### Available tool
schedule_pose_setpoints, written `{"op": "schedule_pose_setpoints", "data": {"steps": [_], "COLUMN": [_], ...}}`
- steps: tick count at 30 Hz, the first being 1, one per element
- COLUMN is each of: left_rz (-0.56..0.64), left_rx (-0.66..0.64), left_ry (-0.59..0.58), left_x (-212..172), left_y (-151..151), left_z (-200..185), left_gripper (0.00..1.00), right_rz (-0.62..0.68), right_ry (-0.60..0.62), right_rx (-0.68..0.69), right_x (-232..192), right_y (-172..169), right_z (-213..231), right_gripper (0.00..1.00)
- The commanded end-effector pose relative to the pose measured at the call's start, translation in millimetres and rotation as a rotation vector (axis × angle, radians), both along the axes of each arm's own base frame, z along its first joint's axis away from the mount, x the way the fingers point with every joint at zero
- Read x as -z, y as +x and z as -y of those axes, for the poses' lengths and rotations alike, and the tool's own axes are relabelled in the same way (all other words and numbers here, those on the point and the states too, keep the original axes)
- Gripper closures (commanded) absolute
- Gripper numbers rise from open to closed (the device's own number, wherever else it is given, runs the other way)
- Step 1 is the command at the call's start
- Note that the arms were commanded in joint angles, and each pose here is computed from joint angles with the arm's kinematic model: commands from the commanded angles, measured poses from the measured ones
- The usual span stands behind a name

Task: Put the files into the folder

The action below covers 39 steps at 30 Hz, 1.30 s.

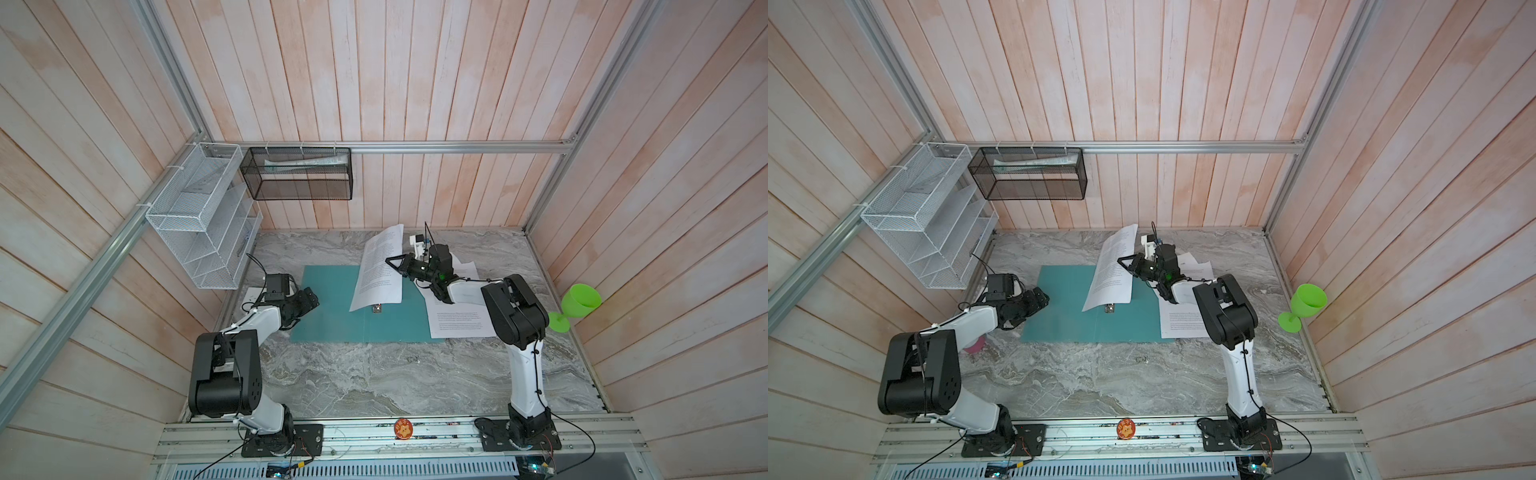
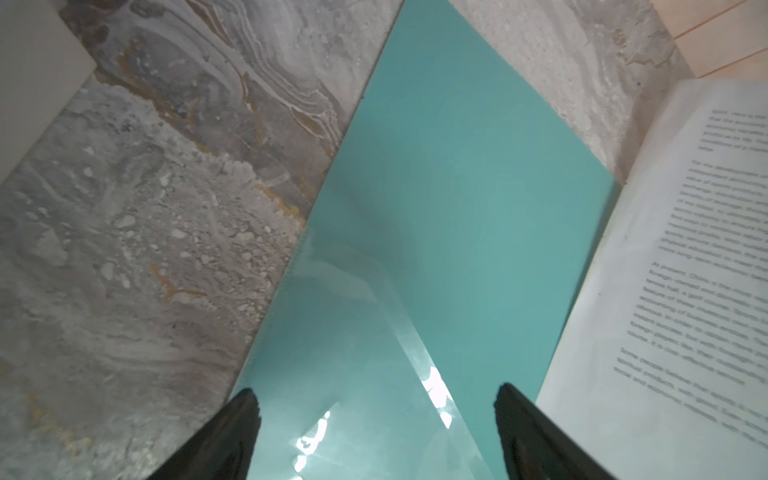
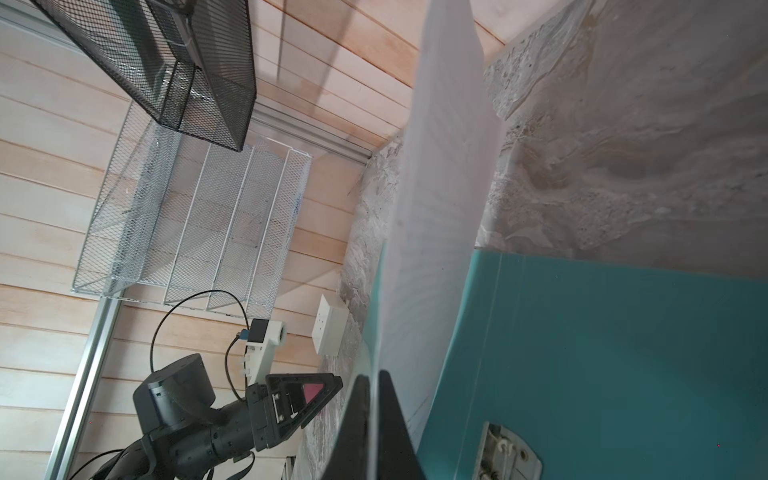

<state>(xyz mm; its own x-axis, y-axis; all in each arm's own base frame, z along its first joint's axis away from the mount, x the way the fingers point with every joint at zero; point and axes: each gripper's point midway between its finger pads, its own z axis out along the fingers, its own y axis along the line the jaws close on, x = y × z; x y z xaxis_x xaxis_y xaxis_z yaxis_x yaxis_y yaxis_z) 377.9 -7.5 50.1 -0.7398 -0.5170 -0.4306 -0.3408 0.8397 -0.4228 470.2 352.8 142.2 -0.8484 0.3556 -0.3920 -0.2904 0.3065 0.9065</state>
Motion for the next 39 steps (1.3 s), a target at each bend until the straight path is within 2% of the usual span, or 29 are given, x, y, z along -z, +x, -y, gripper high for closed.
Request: {"op": "schedule_pose_setpoints", "data": {"steps": [1, 6, 11, 25, 39], "left_rz": [-0.013, -0.036, -0.060, -0.089, -0.098], "left_rx": [-0.029, -0.050, -0.044, 0.018, 0.033], "left_ry": [0.012, 0.017, 0.022, -0.074, -0.109], "left_x": [8.3, 15.4, 22.0, 38.1, 42.5], "left_y": [1.2, -0.8, -4.7, -6.7, -10.6], "left_z": [-11.1, -21.0, -21.6, -2.8, 3.6], "left_gripper": [0.10, 0.10, 0.10, 0.13, 0.15], "right_rz": [0.053, 0.091, 0.131, 0.162, 0.162], "right_ry": [-0.030, -0.075, -0.168, -0.340, -0.280], "right_rx": [0.001, 0.002, -0.014, -0.013, -0.020], "right_x": [-3.9, 0.6, 9.3, 36.1, 38.3], "right_y": [4.9, 2.1, -0.5, -3.3, -11.9], "right_z": [-7.1, -10.9, -19.5, -32.6, -49.8], "right_gripper": [1.00, 1.00, 1.00, 1.00, 1.00]}}
